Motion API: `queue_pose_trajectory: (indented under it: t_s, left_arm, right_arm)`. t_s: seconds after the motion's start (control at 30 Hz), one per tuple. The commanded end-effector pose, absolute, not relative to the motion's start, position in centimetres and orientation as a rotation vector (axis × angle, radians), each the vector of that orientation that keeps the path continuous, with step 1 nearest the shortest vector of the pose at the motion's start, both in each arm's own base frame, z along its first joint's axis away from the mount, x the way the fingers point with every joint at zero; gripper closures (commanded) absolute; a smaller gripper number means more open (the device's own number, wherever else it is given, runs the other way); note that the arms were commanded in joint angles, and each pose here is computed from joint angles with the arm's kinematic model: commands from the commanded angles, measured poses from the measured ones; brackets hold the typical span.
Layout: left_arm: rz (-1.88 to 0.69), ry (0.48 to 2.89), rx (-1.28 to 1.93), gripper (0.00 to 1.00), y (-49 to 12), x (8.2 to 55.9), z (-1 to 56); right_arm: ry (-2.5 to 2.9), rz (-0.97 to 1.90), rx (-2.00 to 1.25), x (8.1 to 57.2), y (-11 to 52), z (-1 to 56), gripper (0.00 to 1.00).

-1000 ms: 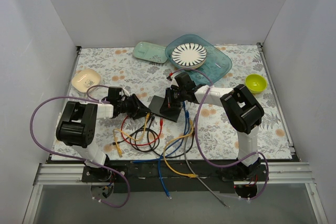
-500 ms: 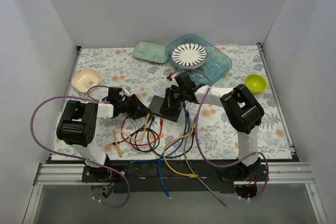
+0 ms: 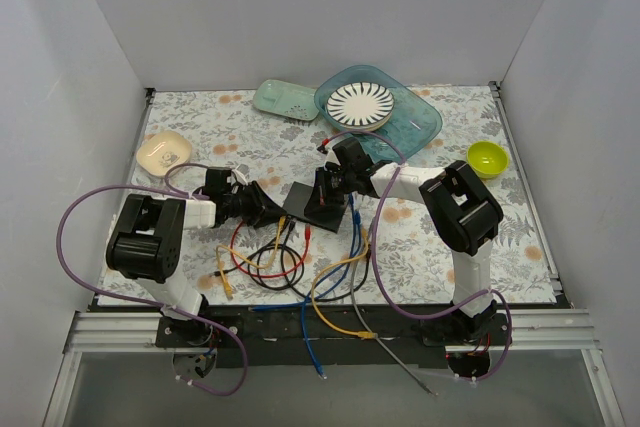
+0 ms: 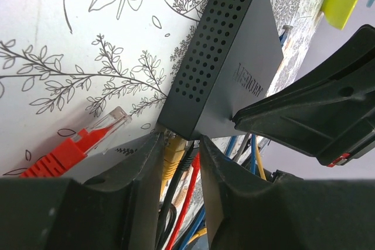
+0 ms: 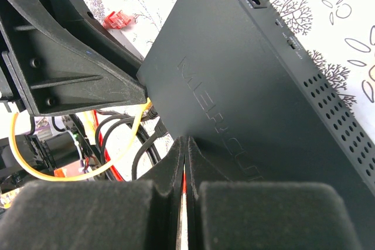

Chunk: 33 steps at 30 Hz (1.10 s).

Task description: Pull the plug from the switch port

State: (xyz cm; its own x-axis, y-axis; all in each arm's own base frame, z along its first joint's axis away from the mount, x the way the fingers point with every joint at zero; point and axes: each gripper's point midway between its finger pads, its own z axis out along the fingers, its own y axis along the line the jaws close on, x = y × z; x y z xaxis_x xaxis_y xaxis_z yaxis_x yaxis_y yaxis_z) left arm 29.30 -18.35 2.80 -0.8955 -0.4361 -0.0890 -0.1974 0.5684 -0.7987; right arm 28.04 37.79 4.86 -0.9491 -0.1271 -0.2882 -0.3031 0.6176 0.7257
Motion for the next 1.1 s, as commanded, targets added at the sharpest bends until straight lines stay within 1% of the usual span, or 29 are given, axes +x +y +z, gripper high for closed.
queue_pose_trajectory:
  t_s: [0.0, 0.07, 0.23, 0.3, 0.33, 0.43, 0.53, 0.77, 0.93, 1.0, 1.07]
  left_arm:
    - [-1.133, 2.633, -0.563, 0.75, -17.5, 26.9, 0.8]
    - [-1.14, 2.64, -0.564, 0.77, -17.5, 26.8, 0.6]
    - [-1.136, 2.645, -0.56, 0.77, -17.5, 26.6, 0.6]
    - [-1.153, 2.644, -0.551, 0.71, -17.6, 26.3, 0.9]
    - [-1.151, 2.638, -0.552, 0.61, -17.5, 26.2, 1.2]
    - [-1.138, 2.645, -0.555, 0.56, -17.4, 25.9, 1.0]
    - [-1.138, 2.657, -0.563, 0.56, -17.4, 25.8, 0.8]
    - [-1.111, 2.663, -0.565, 0.7, -17.2, 26.0, 0.4]
    - [-1.097, 2.671, -0.607, 0.7, -17.2, 26.4, 0.1]
    - [-1.104, 2.662, -0.619, 0.65, -17.2, 26.8, 0.3]
    - [-1.108, 2.654, -0.631, 0.63, -17.4, 27.2, 0.6]
  right_arm:
    - [2.717, 1.149, -0.355, 27.2, 36.4, 2.1, 0.99]
    - [2.718, 1.15, -0.356, 27.1, 36.4, 2.1, 0.99]
    - [2.719, 1.149, -0.357, 27.2, 36.4, 2.0, 0.99]
    - [2.717, 1.151, -0.358, 27.3, 36.5, 2.1, 0.99]
    - [2.717, 1.149, -0.36, 27.3, 36.5, 2.1, 0.99]
    - [2.717, 1.153, -0.361, 27.2, 36.5, 2.0, 0.99]
    - [2.721, 1.157, -0.358, 27.2, 36.5, 1.9, 0.99]
    - [2.717, 1.155, -0.362, 27.3, 36.6, 2.1, 0.99]
    - [2.718, 1.155, -0.36, 27.1, 36.4, 2.0, 0.99]
    - [2.718, 1.156, -0.362, 27.0, 36.5, 2.0, 0.99]
    - [2.718, 1.157, -0.361, 27.0, 36.4, 2.1, 0.99]
